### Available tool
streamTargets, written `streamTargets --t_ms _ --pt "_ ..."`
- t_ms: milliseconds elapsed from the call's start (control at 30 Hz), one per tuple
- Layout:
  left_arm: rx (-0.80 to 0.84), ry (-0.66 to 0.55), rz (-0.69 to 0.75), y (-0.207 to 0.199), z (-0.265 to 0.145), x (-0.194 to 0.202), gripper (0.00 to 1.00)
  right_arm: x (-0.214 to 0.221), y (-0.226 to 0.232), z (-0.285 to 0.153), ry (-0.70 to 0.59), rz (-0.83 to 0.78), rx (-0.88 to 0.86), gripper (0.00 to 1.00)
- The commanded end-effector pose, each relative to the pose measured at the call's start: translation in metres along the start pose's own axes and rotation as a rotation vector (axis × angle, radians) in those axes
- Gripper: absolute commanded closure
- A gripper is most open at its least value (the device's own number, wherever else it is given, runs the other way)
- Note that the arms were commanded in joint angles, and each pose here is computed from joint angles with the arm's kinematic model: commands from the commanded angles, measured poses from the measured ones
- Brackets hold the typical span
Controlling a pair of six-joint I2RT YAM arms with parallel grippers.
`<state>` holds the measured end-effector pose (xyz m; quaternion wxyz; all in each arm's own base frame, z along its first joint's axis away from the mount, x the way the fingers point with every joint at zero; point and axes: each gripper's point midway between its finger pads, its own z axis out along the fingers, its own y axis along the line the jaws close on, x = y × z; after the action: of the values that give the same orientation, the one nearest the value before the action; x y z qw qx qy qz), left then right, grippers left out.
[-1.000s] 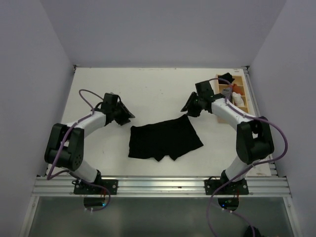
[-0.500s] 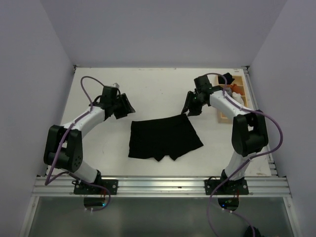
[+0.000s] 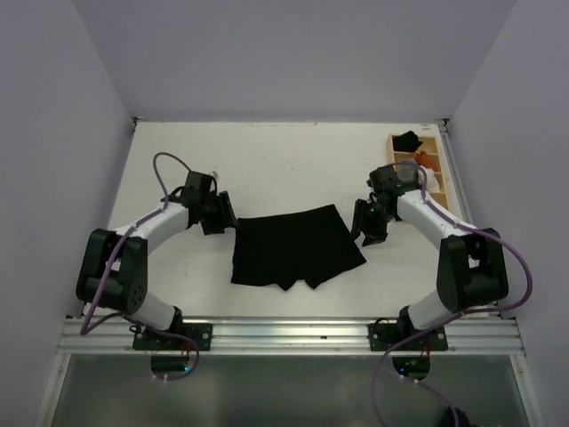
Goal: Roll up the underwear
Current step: Flatten the underwear, then fold the underwear
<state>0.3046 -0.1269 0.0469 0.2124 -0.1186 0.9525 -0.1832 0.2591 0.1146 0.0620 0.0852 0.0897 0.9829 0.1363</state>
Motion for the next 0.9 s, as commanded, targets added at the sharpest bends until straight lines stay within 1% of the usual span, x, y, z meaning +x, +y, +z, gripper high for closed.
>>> streamTargets --t_ms 0,33,67,100,167,233,267,333,367,400,433,533,567,633,700,733,800,833,867 --pt "0.056 -0.051 0.08 -0.019 0.01 -0.031 0.45 0.008 -0.013 -0.003 0.001 -0.017 0.01 0.53" --pt "0.059 -0.045 0.092 -0.021 0.014 -0.034 0.45 0.009 -0.015 -0.001 0.001 -0.012 0.011 0.53" --pt "0.056 -0.013 0.094 -0.02 0.025 -0.034 0.46 0.01 -0.016 0.001 0.001 -0.008 0.013 0.53" --pt "0.057 -0.01 0.101 -0.025 0.028 -0.042 0.46 0.016 -0.019 0.004 0.012 -0.002 0.016 0.54" --pt "0.037 0.036 0.11 -0.02 0.045 -0.04 0.49 0.015 -0.019 0.007 -0.008 0.012 0.01 0.55" --pt "0.053 0.035 0.122 -0.026 0.052 -0.046 0.51 0.019 -0.02 0.01 -0.023 0.021 0.001 0.57" --pt "0.07 0.052 0.121 -0.028 0.058 -0.044 0.54 0.02 -0.02 0.012 -0.027 0.027 -0.003 0.57" --pt "0.098 0.039 0.135 -0.035 0.063 -0.051 0.63 0.024 -0.023 0.016 -0.038 0.034 -0.009 0.57" --pt "0.098 0.049 0.135 -0.036 0.068 -0.049 0.72 0.025 -0.022 0.016 -0.052 0.038 -0.02 0.57" --pt "0.105 0.05 0.14 -0.038 0.071 -0.05 0.77 0.028 -0.023 0.019 -0.052 0.04 -0.028 0.58" --pt "0.117 0.041 0.147 -0.043 0.072 -0.056 0.84 0.024 -0.017 0.019 -0.073 0.033 -0.061 0.58" --pt "0.158 0.058 0.162 -0.052 0.082 -0.058 0.94 0.022 -0.012 0.022 -0.084 0.026 -0.094 0.57" --pt "0.175 0.053 0.167 -0.057 0.085 -0.064 1.0 0.023 -0.012 0.024 -0.076 0.027 -0.092 0.57" --pt "0.181 0.038 0.186 -0.063 0.085 -0.074 1.0 0.02 -0.014 0.024 -0.073 0.019 -0.076 0.56" --pt "0.14 -0.005 0.202 -0.066 0.076 -0.095 1.0 0.013 -0.016 0.02 -0.088 0.007 -0.052 0.56" --pt "0.088 -0.044 0.223 -0.062 0.068 -0.107 0.9 0.014 -0.018 0.019 -0.077 0.006 -0.039 0.55" --pt "0.004 -0.045 0.24 -0.055 0.05 -0.116 0.82 0.011 -0.021 0.016 -0.071 -0.006 -0.007 0.55" --pt "-0.031 -0.051 0.247 -0.049 0.044 -0.117 0.71 0.011 -0.022 0.015 -0.065 -0.007 0.001 0.55" --pt "-0.064 -0.091 0.257 -0.046 0.029 -0.122 0.66 0.014 -0.026 0.015 -0.048 -0.006 0.022 0.55"
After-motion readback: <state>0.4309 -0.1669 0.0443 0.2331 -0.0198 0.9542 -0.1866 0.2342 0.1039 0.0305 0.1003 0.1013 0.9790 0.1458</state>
